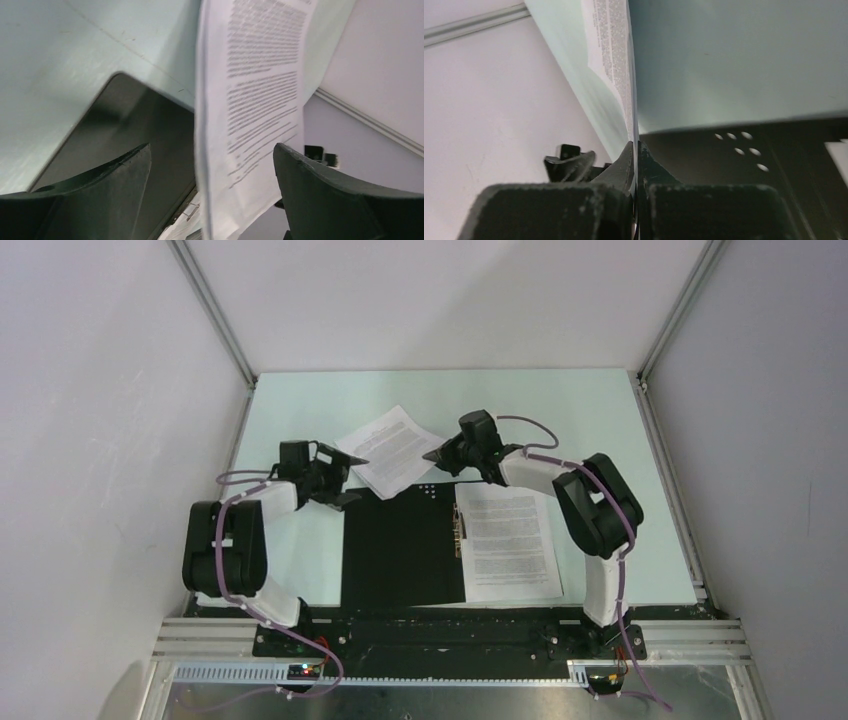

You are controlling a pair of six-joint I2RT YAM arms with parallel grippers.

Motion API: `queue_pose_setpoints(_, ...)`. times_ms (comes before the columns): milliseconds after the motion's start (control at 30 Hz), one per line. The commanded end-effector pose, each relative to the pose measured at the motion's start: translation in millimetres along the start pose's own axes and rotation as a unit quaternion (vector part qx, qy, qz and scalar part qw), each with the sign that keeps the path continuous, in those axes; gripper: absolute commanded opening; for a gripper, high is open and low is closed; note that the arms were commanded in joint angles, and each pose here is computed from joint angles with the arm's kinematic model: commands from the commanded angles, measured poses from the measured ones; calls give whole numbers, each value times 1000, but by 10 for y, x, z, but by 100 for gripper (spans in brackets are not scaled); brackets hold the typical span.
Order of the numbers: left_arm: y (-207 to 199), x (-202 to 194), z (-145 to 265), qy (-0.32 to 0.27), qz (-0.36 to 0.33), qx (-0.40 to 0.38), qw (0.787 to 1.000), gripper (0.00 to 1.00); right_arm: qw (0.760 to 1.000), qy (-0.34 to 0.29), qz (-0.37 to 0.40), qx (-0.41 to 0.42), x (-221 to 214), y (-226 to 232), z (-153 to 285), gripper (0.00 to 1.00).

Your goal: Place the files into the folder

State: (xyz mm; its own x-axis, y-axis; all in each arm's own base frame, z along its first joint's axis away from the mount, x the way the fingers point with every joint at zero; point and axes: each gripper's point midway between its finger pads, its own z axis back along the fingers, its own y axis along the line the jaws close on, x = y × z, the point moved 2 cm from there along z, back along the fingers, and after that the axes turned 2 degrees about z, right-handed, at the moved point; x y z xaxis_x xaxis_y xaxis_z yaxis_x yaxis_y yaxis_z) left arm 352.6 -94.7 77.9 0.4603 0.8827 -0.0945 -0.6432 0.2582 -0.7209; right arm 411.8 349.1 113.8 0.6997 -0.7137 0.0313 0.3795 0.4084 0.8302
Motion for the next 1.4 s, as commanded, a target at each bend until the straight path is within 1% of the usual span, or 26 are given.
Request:
queue_pose_setpoints(0, -338, -26, -62, 10, -4, -57, 998, 95, 999, 13, 29, -12, 3, -81, 232, 0)
queue_pose_setpoints(133, -319, -130, -180, 29, 11, -57, 998, 91, 999, 17, 41, -5, -79, -91, 403, 0)
queue_pose_setpoints(333, -203, -244, -266, 33, 30, -45, 998, 84, 999, 23, 39, -1, -166, -180, 536, 0)
queue_pose_setpoints(433, -145, -286, -243, 25, 26, -41, 999, 85, 999, 23, 41, 1, -155, -166, 560, 0)
queue_pose_setpoints(567, -28, -377, -301, 40, 25, -24, 999, 88, 998, 25, 50, 2, -168, -148, 607, 0)
queue_pose_setpoints(633, -23, -398, -335, 42, 22, -25, 999, 87, 998, 25, 59, -2, -180, -158, 636, 0)
queue_pose_setpoints(700, -71, -400, -356, 42, 22, -33, 998, 84, 997, 26, 68, -4, -209, -174, 673, 0)
queue_pose_setpoints(767, -138, -403, -358, 41, 20, -42, 998, 78, 997, 27, 76, -6, -263, -228, 726, 0)
queue_pose_setpoints(800, -160, -398, -355, 38, 18, -45, 998, 68, 997, 26, 77, -9, -279, -272, 764, 0)
queue_pose_setpoints(833, -195, -399, -344, 36, 16, -50, 998, 63, 997, 22, 80, -3, -278, -257, 813, 0)
queue_pose_setpoints(867, -212, -394, -338, 34, 14, -52, 998, 49, 996, 22, 80, -11, -281, -345, 829, 0)
queue_pose_setpoints(900, -244, -393, -329, 32, 8, -57, 998, 43, 996, 19, 85, -6, -271, -334, 873, 0)
queue_pose_setpoints(933, -259, -391, -323, 31, 5, -59, 998, 32, 996, 19, 88, -12, -273, -405, 889, 0)
queue_pose_setpoints(967, -263, -394, -324, 32, 0, -60, 998, 27, 995, 18, 96, -9, -273, -400, 931, 0)
queue_pose_setpoints(1000, -257, -399, -331, 33, -4, -59, 998, 17, 995, 19, 99, -15, -281, -473, 946, 0)
queue_pose_setpoints(1033, -271, -412, -332, 37, -15, -62, 997, 11, 994, 19, 108, -7, -288, -448, 987, 0)
queue_pose_setpoints(1067, -262, -422, -347, 41, -20, -61, 997, 3, 993, 22, 111, -10, -310, -516, 1006, 2)
queue_pose_setpoints(1100, -293, -439, -341, 49, -35, -67, 996, 2, 992, 23, 122, 0, -322, -491, 1046, 6)
queue_pose_setpoints(1133, -296, -451, -346, 54, -44, -68, 995, 0, 991, 26, 135, -1, -338, -559, 1067, 14)
queue_pose_setpoints(1167, -345, -474, -331, 64, -69, -78, 993, 0, 989, 28, 143, 11, -345, -526, 1120, 21)
queue_pose_setpoints(1200, -357, -496, -324, 72, -82, -82, 991, 0, 987, 30, 160, 14, -348, -592, 1141, 36)
queue_pose_setpoints(1233, -415, -531, -295, 87, -106, -95, 986, 0, 985, 35, 166, 29, -344, -556, 1206, 44)
queue_pose_setpoints(1267, -442, -556, -279, 95, -121, -102, 983, 0, 983, 36, 178, 41, -336, -603, 1228, 56)
queue_pose_setpoints(1300, -503, -607, -237, 114, -144, -117, 976, 0, 982, 48, 178, 52, -330, -649, 1300, 61)
queue_pose_setpoints(1333, -572, -635, -197, 122, -161, -130, 971, 0, 977, 56, 189, 79, -342, -576, 1376, 69)
queue_pose_setpoints(1367, -622, -704, -134, 144, -174, -144, 963, 0, 977, 55, 188, 81, -283, -646, 1409, 72)
